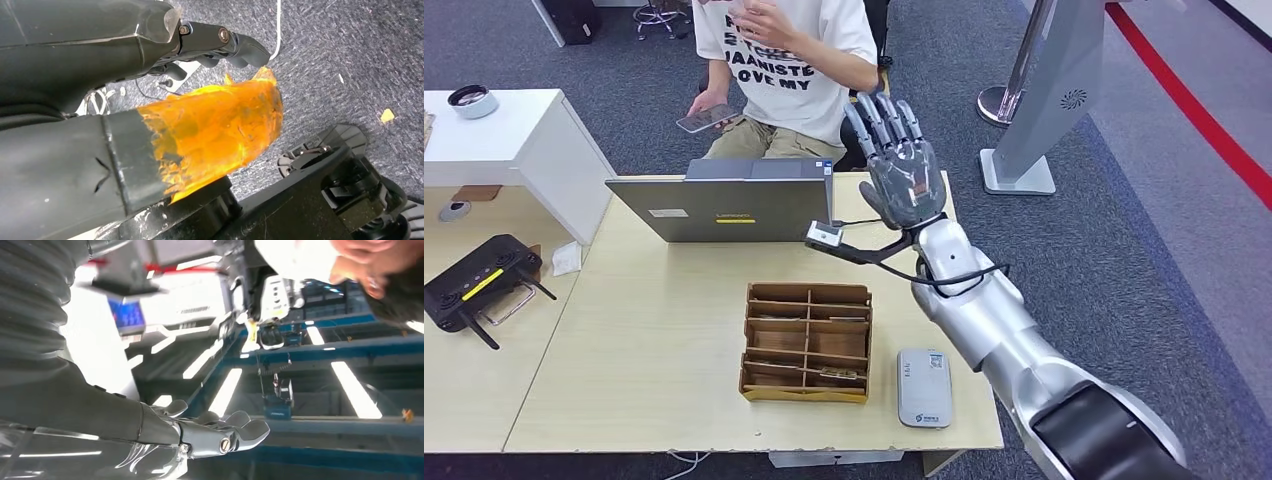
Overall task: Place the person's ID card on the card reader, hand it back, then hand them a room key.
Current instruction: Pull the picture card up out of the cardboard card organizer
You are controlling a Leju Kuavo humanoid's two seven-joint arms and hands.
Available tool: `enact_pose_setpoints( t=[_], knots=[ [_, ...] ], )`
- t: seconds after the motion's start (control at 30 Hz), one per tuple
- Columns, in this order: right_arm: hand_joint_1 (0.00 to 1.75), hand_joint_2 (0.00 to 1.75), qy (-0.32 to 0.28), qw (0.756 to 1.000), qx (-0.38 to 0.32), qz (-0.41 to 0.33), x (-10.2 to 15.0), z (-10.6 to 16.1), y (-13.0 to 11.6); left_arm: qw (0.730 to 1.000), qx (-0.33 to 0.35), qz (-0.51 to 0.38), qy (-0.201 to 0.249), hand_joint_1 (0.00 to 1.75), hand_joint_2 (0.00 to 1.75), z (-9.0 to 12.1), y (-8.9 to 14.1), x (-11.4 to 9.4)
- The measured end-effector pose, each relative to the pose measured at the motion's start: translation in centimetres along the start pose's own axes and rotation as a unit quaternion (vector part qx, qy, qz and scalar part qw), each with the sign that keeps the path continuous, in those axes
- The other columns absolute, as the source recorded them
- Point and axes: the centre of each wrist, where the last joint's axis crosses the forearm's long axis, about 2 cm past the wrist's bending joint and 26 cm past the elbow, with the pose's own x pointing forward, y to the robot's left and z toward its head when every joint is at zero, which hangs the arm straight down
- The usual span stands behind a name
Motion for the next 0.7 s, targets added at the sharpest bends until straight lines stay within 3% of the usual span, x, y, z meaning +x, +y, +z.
enact_pose_setpoints(
  t=[0.2,0.37,0.7],
  knots=[
    [0.0,1.75,0.061,0.977,-0.054,-0.198,3.8,2.8,-1.7,1.0,0.006,0.027,0.002,0.0,0.0,0.0,-0.6,-0.9],
    [0.0,1.75,0.113,0.907,-0.066,-0.4,6.9,6.1,-3.5,0.998,0.01,0.061,0.008,0.0,0.0,-0.1,-1.3,-2.2],
    [0.0,1.75,0.112,0.884,-0.101,-0.442,8.1,7.8,-5.9,0.997,0.008,0.073,0.015,0.0,0.0,-0.1,-1.6,-3.0]
  ],
)
